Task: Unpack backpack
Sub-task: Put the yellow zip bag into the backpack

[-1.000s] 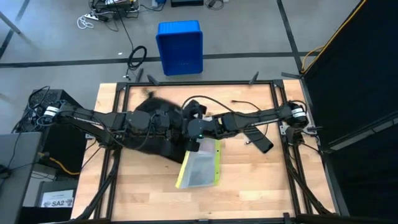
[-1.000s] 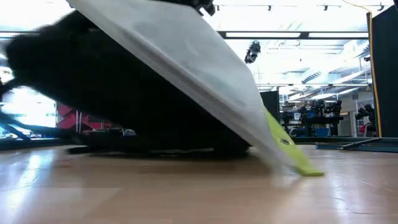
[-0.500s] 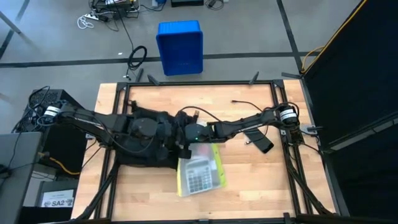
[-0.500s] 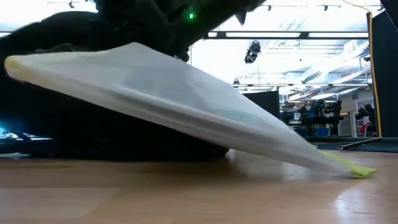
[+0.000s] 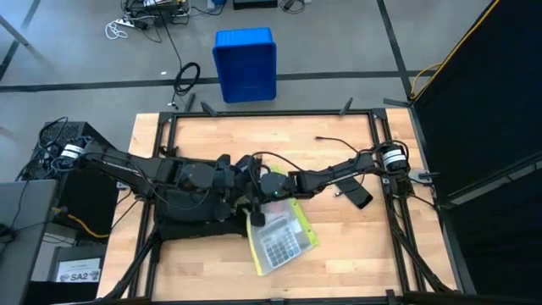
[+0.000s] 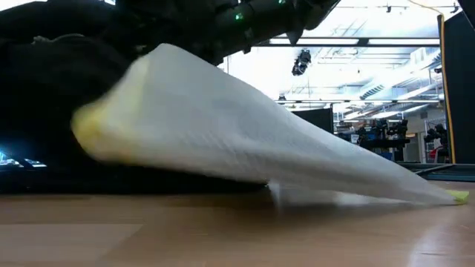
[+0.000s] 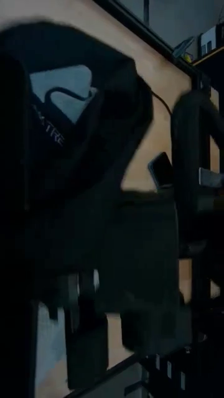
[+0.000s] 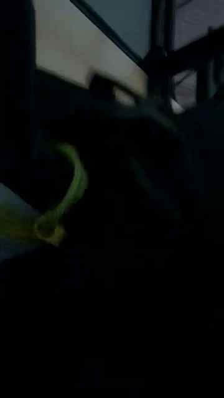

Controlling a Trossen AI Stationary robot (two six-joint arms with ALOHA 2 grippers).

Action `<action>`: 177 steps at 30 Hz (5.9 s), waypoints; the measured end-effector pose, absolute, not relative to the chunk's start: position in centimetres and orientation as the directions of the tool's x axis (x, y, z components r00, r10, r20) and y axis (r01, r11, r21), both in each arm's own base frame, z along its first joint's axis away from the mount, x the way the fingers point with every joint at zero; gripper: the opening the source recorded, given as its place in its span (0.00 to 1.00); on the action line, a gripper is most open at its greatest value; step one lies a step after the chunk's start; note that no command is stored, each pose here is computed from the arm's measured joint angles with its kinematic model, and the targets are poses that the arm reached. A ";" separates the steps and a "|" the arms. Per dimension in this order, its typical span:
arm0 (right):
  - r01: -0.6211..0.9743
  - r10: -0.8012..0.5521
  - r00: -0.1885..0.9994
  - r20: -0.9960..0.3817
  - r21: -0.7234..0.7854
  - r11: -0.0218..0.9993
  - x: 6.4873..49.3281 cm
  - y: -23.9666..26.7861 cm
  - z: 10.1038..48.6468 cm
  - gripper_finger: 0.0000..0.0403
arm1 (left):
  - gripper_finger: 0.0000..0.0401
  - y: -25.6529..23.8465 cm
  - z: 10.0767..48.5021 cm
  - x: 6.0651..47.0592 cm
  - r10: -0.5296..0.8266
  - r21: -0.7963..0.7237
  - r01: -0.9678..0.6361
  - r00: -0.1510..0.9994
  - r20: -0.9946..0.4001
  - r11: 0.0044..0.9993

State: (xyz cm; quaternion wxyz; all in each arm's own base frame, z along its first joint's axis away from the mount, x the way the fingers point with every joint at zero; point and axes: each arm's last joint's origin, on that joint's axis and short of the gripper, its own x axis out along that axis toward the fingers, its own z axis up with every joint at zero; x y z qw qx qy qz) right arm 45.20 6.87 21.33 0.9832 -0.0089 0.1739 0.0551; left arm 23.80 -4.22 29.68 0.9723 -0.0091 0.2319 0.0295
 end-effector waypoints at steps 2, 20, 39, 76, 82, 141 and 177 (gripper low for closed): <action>-0.113 0.104 0.931 -0.351 -0.003 0.994 45.0 7.3 21.5 0.47 | 0.00 -4.2 29.6 23.8 0.064 0.000 -0.072 0.887 -0.458 0.997; -0.068 0.054 0.896 -0.442 -0.015 0.998 40.4 11.5 26.5 0.73 | 0.00 -4.1 28.9 24.0 0.077 0.033 -0.070 0.861 -0.503 0.997; -0.006 0.008 0.718 -0.696 0.005 1.000 31.0 22.4 20.8 0.49 | 0.00 -4.4 27.3 25.4 0.067 0.056 -0.043 0.833 -0.550 0.998; 0.053 -0.293 0.515 -0.806 -0.312 0.949 25.3 27.0 14.3 0.29 | 0.00 -4.5 27.6 25.6 0.063 0.019 -0.062 0.853 -0.519 0.998; 0.130 -0.373 0.516 -0.771 -0.360 0.924 25.7 25.7 13.9 0.28 | 0.00 -4.5 27.6 25.6 0.062 0.020 -0.061 0.852 -0.519 0.998; -0.008 -0.232 0.658 -0.716 -0.315 0.949 29.6 25.3 12.1 0.00 | 0.00 -4.6 27.5 25.5 -0.003 0.016 0.014 0.844 -0.537 1.000; 0.254 -0.475 0.783 -0.402 -0.490 0.834 40.2 13.1 15.3 0.00 | 0.00 -5.0 26.7 24.9 -0.139 -0.014 0.167 0.774 -0.618 0.986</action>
